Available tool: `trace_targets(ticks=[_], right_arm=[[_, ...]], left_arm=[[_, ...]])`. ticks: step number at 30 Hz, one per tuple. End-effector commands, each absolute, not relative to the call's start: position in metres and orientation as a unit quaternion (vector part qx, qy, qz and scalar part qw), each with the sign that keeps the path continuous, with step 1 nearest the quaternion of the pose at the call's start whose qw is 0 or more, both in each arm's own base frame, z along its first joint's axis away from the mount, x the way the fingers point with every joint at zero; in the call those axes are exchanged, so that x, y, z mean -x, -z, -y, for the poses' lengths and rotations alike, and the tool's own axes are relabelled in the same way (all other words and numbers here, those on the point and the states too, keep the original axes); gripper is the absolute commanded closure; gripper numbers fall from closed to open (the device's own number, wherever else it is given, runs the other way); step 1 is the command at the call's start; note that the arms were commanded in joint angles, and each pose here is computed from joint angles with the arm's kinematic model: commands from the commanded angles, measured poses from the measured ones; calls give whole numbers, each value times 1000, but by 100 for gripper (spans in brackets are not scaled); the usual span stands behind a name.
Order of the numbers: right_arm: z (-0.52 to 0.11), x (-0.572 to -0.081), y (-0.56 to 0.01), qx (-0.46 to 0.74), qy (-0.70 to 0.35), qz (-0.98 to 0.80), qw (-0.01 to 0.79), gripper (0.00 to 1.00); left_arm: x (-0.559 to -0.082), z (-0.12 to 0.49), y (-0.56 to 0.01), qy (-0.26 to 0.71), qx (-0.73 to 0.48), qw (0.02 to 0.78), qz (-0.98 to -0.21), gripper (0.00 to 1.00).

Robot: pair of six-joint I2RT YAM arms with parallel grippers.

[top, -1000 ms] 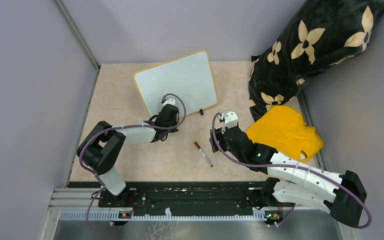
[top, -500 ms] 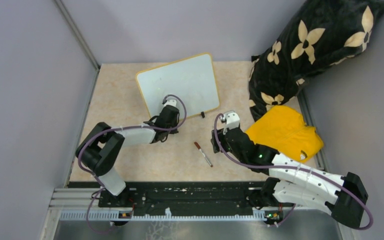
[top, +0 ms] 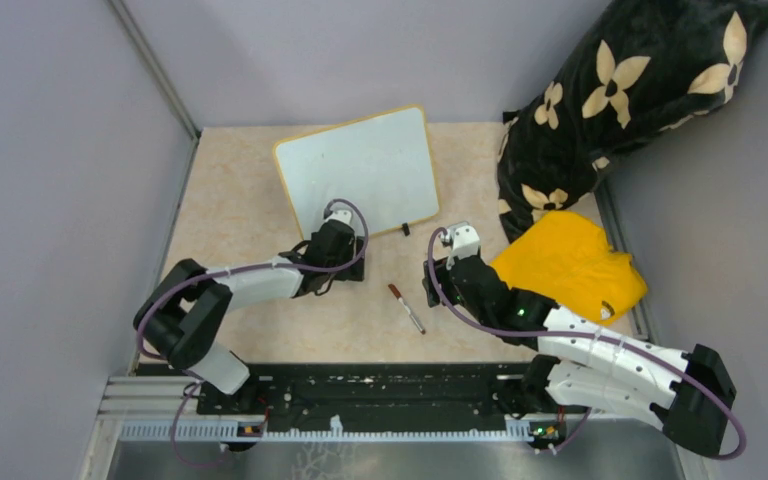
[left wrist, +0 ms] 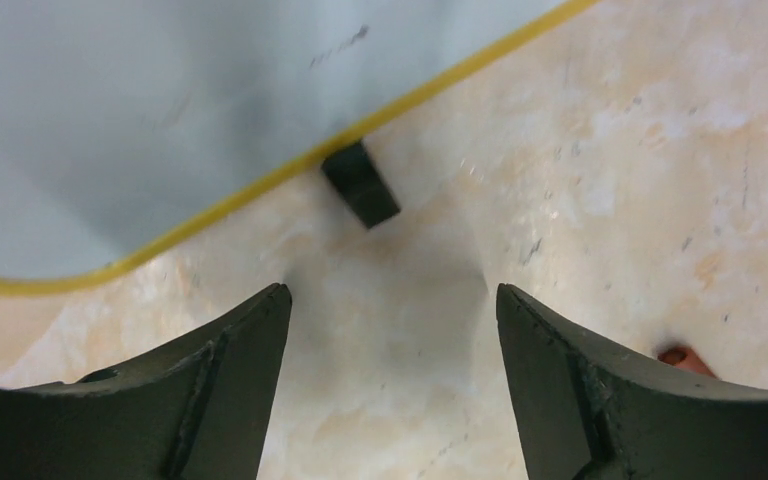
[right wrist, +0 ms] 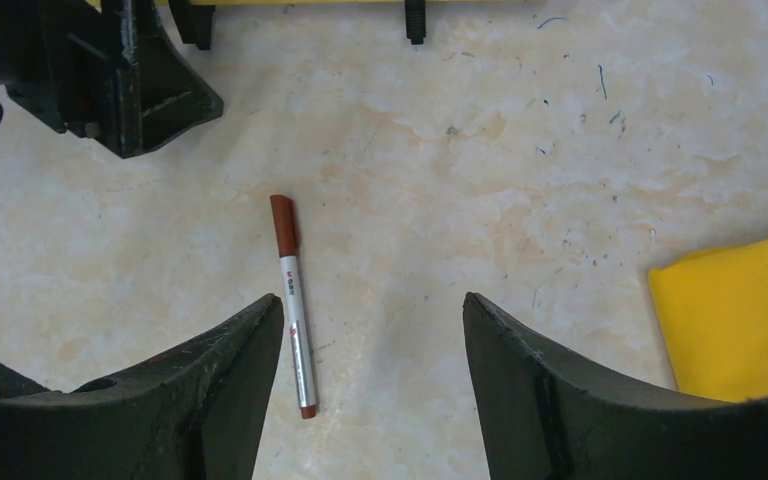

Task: Write a sentence on the whiteboard
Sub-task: Move the whiteboard stand to the center of the board, then pick up the whiteboard marker at the center of the board.

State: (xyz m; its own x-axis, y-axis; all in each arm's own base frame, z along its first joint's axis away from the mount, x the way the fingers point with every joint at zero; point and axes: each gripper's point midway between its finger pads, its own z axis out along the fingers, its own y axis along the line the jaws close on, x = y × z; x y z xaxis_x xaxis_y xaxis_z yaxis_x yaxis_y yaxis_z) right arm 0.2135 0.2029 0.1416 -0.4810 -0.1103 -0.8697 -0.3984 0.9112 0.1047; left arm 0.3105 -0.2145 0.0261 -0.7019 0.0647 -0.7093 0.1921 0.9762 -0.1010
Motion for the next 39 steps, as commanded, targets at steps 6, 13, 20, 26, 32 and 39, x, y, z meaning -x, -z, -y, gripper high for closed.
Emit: trace_targets(ticks=[6,13,20,26,32,39], right_arm=[[-206,-216,-163,134,-163,-837,505,34],[-207,-216,-177,142,-171,-826,518,34],[-229,-219,-180,167,-202,-811,523,32],[-248,-208,-162,194,-240,-814,493,34],[-252,-187,-111,219,-200,-857,421,38],[-266,-185,-80,239,-176,-882,367,47]], left_arm=[[-258,205,-53,128,-76,337,-930,7],[-250,209,-149,210,-114,442,-865,1],[-286,213,-280,205,-154,609,-750,1],[-318,204,-301,166,-86,663,-725,1],[-305,218,-279,205,-124,645,-726,1],[-288,220,-286,237,-145,650,-707,1]])
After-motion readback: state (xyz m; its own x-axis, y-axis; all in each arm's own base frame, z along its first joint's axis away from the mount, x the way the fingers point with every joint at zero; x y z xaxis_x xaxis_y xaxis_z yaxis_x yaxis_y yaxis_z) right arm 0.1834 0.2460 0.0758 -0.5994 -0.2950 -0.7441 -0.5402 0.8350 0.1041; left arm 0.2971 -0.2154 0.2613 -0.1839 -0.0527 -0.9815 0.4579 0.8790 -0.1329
